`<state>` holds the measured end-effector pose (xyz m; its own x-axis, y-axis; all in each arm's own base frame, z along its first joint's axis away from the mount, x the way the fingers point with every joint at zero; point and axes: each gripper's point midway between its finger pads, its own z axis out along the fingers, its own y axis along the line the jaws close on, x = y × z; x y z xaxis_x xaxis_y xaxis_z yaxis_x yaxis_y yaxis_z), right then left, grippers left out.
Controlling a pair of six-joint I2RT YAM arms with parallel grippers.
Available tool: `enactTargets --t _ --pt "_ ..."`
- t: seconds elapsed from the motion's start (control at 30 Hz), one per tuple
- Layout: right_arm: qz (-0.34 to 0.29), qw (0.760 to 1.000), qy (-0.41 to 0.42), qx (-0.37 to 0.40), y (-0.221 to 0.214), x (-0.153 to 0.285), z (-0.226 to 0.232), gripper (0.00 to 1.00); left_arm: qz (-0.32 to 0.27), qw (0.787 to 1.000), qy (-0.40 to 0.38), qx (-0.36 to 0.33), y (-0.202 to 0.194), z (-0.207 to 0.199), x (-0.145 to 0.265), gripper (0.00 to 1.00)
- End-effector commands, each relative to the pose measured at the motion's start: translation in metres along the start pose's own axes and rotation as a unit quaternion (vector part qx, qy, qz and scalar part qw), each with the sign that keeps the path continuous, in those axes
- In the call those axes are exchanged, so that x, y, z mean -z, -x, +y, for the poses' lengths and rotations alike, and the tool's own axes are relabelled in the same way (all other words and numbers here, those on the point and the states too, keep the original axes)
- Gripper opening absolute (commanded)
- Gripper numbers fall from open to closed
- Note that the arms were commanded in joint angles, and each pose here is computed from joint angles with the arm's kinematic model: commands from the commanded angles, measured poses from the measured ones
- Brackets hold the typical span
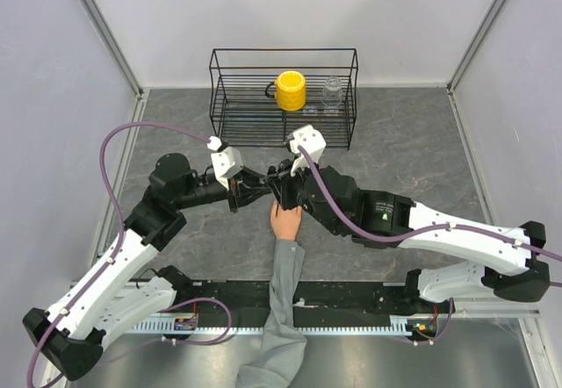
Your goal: Paint the nails
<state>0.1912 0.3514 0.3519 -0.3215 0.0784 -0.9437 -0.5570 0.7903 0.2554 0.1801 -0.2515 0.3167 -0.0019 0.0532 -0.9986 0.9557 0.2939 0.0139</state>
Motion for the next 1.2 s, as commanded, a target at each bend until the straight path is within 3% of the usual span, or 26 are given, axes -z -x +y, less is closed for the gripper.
enactTargets --t 0.0,0.07,0.17,0.23,0.27,0.3,0.33,0.37,0.43,0.5,0.63,0.67,0.7,0.73,0.77,0.8,0.83,0.93,1.1,1.17 --pt "-0.028 0.999 -0.005 0.032 0.023 0.009 -0.007 0.07 -0.046 0.994 -0.084 -0.049 0.034 -0.030 0.004 0.02" --pt "-0.030 0.998 0.002 0.054 0.026 0.013 -0.010 0.00 -0.050 0.991 -0.114 -0.049 0.035 -0.040 0.006 0.02" --pt "-0.028 0.996 0.048 0.075 0.028 0.022 -0.003 0.00 -0.060 0.981 -0.176 -0.050 0.038 -0.060 0.010 0.02" --pt "-0.015 0.982 0.151 0.110 0.021 0.034 0.023 0.00 -0.063 0.967 -0.242 -0.051 0.038 -0.080 0.018 0.02" --pt "-0.006 0.973 0.194 0.127 0.013 0.040 0.034 0.00 -0.070 0.959 -0.269 -0.052 0.042 -0.089 0.022 0.02" --pt "-0.003 0.945 0.286 0.157 0.006 0.058 0.057 0.00 -0.070 0.950 -0.299 -0.050 0.041 -0.097 0.026 0.02" --pt "-0.002 0.929 0.331 0.168 0.002 0.068 0.068 0.00 -0.059 0.933 -0.354 -0.034 0.039 -0.115 0.040 0.02" --pt "0.005 0.909 0.372 0.186 -0.008 0.077 0.075 0.00 -0.071 0.921 -0.378 -0.061 0.041 -0.120 0.045 0.02" --pt "0.013 0.875 0.442 0.198 -0.017 0.093 0.087 0.00 -0.060 0.907 -0.413 -0.059 0.039 -0.133 0.059 0.02" --pt "0.030 0.865 0.461 0.195 -0.021 0.092 0.088 0.00 -0.059 0.906 -0.415 -0.060 0.037 -0.135 0.062 0.02" --pt "0.031 0.881 0.435 0.183 -0.016 0.078 0.072 0.01 -0.066 0.922 -0.376 -0.062 0.040 -0.124 0.050 0.02" --pt "0.027 0.893 0.411 0.180 -0.012 0.072 0.065 0.07 -0.067 0.929 -0.360 -0.062 0.042 -0.120 0.046 0.02" --pt "0.018 0.902 0.395 0.174 -0.006 0.073 0.061 0.17 -0.066 0.935 -0.342 -0.061 0.041 -0.114 0.042 0.02" --pt "0.013 0.912 0.374 0.168 0.000 0.071 0.055 0.37 -0.057 0.949 -0.307 -0.048 0.037 -0.104 0.034 0.02" --pt "0.006 0.936 0.322 0.145 0.010 0.063 0.042 0.44 -0.059 0.954 -0.287 -0.058 0.039 -0.097 0.030 0.02" --pt "0.008 0.944 0.302 0.135 0.013 0.064 0.035 0.50 -0.059 0.962 -0.260 -0.059 0.039 -0.087 0.024 0.02" --pt "0.010 0.951 0.281 0.126 0.016 0.063 0.029 0.63 -0.048 0.975 -0.211 -0.047 0.035 -0.071 0.016 0.02" --pt "0.025 0.974 0.209 0.087 0.028 0.063 0.009 0.79 -0.028 0.993 -0.106 -0.037 0.027 -0.034 0.004 0.02" --pt "0.007 0.996 0.089 -0.005 0.046 0.047 -0.011 0.80 -0.016 1.000 0.003 -0.027 0.022 0.004 0.002 0.02" --pt "0.005 0.998 0.065 -0.002 0.044 0.039 -0.004 0.78 -0.009 0.999 0.035 -0.023 0.018 0.015 0.003 0.02"
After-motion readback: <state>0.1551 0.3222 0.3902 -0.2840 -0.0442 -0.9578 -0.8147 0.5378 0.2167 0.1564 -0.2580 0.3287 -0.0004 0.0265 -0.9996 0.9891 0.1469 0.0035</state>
